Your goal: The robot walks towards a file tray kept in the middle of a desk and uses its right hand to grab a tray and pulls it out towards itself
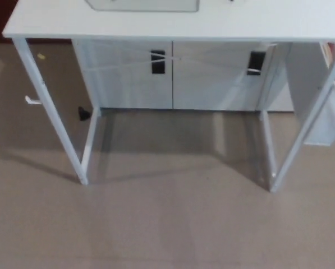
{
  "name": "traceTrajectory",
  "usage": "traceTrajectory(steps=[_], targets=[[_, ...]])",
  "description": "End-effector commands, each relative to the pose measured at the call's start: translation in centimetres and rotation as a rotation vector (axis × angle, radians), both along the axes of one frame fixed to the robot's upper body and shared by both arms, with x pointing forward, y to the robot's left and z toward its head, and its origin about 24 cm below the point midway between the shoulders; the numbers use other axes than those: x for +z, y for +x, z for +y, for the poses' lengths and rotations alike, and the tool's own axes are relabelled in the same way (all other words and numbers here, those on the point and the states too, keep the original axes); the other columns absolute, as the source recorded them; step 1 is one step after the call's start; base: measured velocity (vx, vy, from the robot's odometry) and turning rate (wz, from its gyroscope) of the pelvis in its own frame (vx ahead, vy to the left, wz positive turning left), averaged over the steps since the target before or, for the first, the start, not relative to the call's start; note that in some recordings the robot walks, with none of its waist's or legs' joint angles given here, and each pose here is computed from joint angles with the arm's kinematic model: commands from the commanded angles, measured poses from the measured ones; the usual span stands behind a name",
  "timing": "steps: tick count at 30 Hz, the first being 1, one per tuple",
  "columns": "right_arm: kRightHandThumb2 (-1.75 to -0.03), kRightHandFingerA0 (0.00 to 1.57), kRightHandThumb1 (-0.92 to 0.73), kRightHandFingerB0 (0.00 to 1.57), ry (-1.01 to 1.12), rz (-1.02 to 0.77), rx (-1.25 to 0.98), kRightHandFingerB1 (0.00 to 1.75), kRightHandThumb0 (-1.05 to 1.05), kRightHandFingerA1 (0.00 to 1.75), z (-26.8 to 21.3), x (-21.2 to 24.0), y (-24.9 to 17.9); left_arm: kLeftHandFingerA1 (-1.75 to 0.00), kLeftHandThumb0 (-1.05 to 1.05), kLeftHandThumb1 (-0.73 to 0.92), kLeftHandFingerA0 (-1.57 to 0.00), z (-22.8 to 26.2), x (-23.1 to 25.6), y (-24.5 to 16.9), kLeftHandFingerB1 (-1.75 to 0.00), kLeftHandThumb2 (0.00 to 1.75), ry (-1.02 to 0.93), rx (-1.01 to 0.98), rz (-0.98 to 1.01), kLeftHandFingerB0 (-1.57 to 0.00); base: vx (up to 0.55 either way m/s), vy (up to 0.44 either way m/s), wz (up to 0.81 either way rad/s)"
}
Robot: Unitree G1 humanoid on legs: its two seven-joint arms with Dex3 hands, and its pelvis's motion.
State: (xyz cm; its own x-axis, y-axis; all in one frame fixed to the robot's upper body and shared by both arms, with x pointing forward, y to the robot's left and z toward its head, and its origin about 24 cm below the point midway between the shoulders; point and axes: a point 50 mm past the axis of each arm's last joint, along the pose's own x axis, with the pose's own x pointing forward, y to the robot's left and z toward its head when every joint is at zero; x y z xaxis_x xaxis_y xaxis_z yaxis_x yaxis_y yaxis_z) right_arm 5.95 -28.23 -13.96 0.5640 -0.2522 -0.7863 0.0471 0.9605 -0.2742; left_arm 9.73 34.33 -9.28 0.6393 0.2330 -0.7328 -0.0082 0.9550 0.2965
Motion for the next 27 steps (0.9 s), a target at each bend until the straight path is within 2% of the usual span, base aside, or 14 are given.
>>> traceTrajectory(steps=[1,7,8,14,17,18,20,24,25,26,27], targets=[[-0.59,0.65,-0.62,0.50,-0.002,-0.009,-0.007,0.41,-0.35,0.50,0.0,0.1,-0.4,-0.83,-0.27,0.31,-0.53,0.6,0.0,-0.6,-0.71,0.97,0.014,0.006,0.019,-0.39,0.43,-0.113,0.08],[-0.58,0.63,-0.62,0.50,0.005,-0.010,-0.009,0.41,-0.34,0.49,0.0,0.0,-0.3,-0.81,-0.27,0.31,-0.52,0.6,0.2,-0.4,-0.70,0.97,0.030,-0.013,0.021,-0.38,0.24,-0.061,-0.08],[-0.58,0.64,-0.62,0.51,0.008,-0.010,-0.018,0.41,-0.34,0.50,0.1,0.0,-0.3,-0.93,-0.23,0.33,-0.46,0.6,0.2,-0.3,-0.75,0.95,0.031,-0.011,0.017,-0.37,0.22,0.050,-0.11],[-0.58,0.63,-0.62,0.50,0.006,-0.012,-0.010,0.41,-0.34,0.50,0.2,0.0,0.0,-0.96,-0.23,0.32,-0.47,0.5,0.4,0.3,-0.77,0.94,0.043,-0.027,0.011,-0.37,0.28,0.173,-0.15],[-0.58,0.65,-0.61,0.51,0.013,-0.007,-0.023,0.41,-0.33,0.50,0.3,-0.2,0.0,-0.92,-0.25,0.33,-0.49,0.6,0.4,0.2,-0.75,0.91,0.055,-0.023,0.021,-0.38,0.23,0.091,0.03],[-0.57,0.65,-0.61,0.51,0.011,-0.004,-0.024,0.41,-0.33,0.49,0.3,-0.2,0.0,-0.82,-0.27,0.30,-0.55,0.6,0.4,0.2,-0.70,0.96,0.060,-0.028,0.022,-0.40,0.22,0.039,0.11],[-0.57,0.66,-0.61,0.51,0.014,-0.008,-0.029,0.42,-0.33,0.51,0.5,-0.2,0.2,-0.95,-0.24,0.32,-0.47,0.7,0.6,0.4,-0.76,0.94,0.050,-0.032,0.011,-0.36,0.26,-0.018,0.08],[-0.58,0.67,-0.60,0.52,0.011,0.000,-0.030,0.42,-0.34,0.51,0.4,-0.3,0.2,-0.96,-0.25,0.31,-0.49,0.7,0.7,0.4,-0.76,0.96,0.058,-0.048,0.006,-0.36,0.23,-0.101,0.14],[-0.78,0.62,-0.51,0.46,0.015,-0.014,-0.032,0.52,-0.41,0.61,0.4,-0.1,0.9,-0.84,-0.28,0.31,-0.56,0.6,0.7,1.1,-0.70,0.98,0.064,-0.054,0.003,-0.37,0.32,-0.220,0.24],[-0.58,0.68,-0.61,0.51,0.027,-0.021,-0.039,0.42,-0.33,0.52,0.4,-0.1,0.8,-0.83,-0.29,0.31,-0.56,0.7,0.7,1.1,-0.69,0.96,0.075,-0.066,0.008,-0.37,0.34,-0.226,0.23],[-0.58,0.67,-0.61,0.51,0.024,-0.028,-0.029,0.42,-0.34,0.52,0.5,-0.1,1.5,-0.83,-0.28,0.31,-0.57,0.8,0.9,1.6,-0.69,0.97,0.066,-0.053,-0.006,-0.37,0.39,-0.390,0.11]])
